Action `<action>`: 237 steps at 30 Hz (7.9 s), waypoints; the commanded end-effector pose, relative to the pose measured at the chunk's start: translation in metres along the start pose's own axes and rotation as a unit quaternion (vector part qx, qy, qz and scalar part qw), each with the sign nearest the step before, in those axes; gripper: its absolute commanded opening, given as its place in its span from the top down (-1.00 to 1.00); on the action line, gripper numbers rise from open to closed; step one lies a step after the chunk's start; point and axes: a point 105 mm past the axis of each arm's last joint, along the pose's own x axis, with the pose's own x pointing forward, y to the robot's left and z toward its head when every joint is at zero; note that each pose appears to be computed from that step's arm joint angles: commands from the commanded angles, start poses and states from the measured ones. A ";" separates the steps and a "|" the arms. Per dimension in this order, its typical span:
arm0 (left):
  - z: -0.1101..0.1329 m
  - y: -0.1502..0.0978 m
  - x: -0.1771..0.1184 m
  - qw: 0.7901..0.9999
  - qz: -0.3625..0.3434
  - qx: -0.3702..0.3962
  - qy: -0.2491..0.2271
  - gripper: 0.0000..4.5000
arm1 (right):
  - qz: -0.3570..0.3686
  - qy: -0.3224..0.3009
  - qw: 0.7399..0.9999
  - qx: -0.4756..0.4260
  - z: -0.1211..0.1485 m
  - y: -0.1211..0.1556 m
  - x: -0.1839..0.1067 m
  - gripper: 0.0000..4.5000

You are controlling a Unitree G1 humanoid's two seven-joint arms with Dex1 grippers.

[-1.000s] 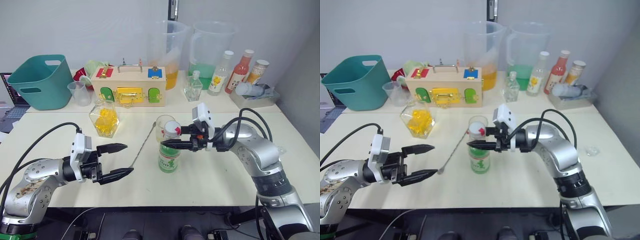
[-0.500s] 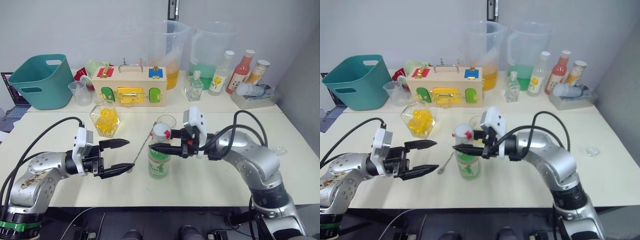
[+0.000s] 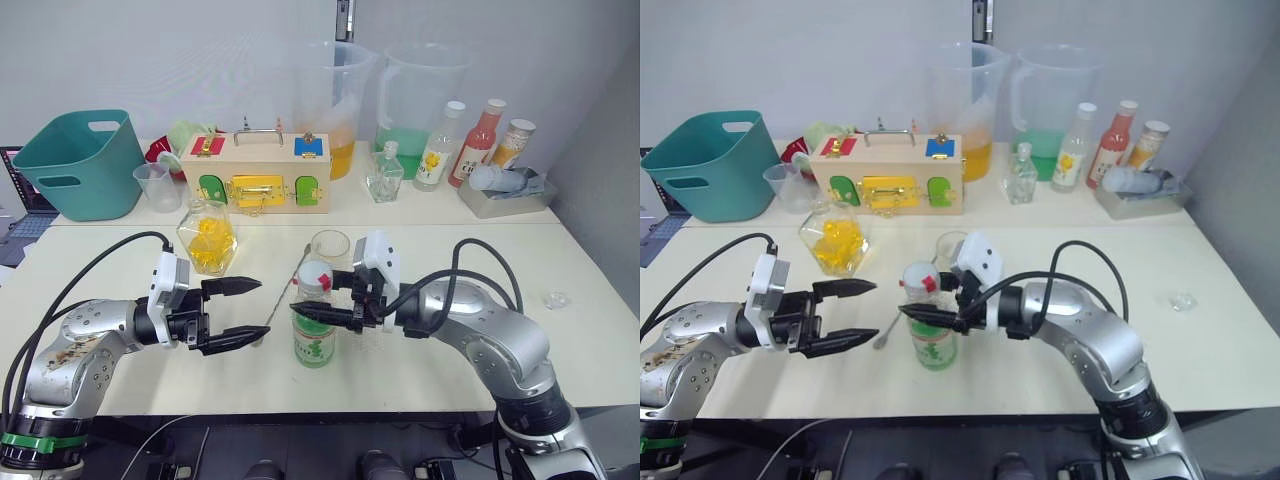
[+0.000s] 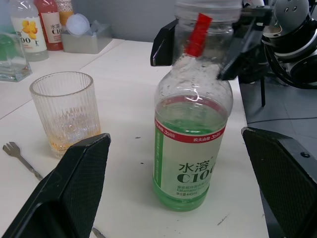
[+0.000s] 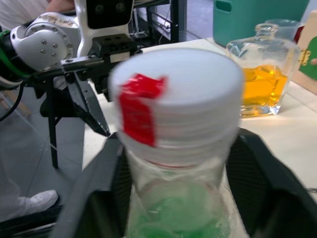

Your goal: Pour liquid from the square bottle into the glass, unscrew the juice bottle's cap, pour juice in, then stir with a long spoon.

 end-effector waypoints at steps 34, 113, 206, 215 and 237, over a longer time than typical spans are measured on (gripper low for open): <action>0.039 -0.004 0.070 0.988 -0.139 0.051 -0.051 -1.00 | -0.037 0.030 0.999 0.018 0.053 0.017 -0.142 -0.98; 0.025 0.006 0.131 0.998 -0.020 0.050 -0.021 0.39 | -0.210 -0.013 0.978 -0.015 0.042 -0.019 -0.043 -1.00; 0.033 -0.021 0.114 0.997 -0.054 0.045 -0.042 0.45 | 0.135 -0.019 0.987 -0.083 0.035 -0.010 -0.044 0.25; 0.032 -0.022 0.107 0.997 -0.051 0.051 -0.024 0.45 | 0.260 -0.001 0.959 -0.114 0.048 -0.023 -0.036 0.03; 0.030 -0.019 0.117 0.998 -0.042 0.042 -0.035 0.45 | -0.041 -0.077 0.996 -0.033 0.059 -0.012 -0.071 -0.99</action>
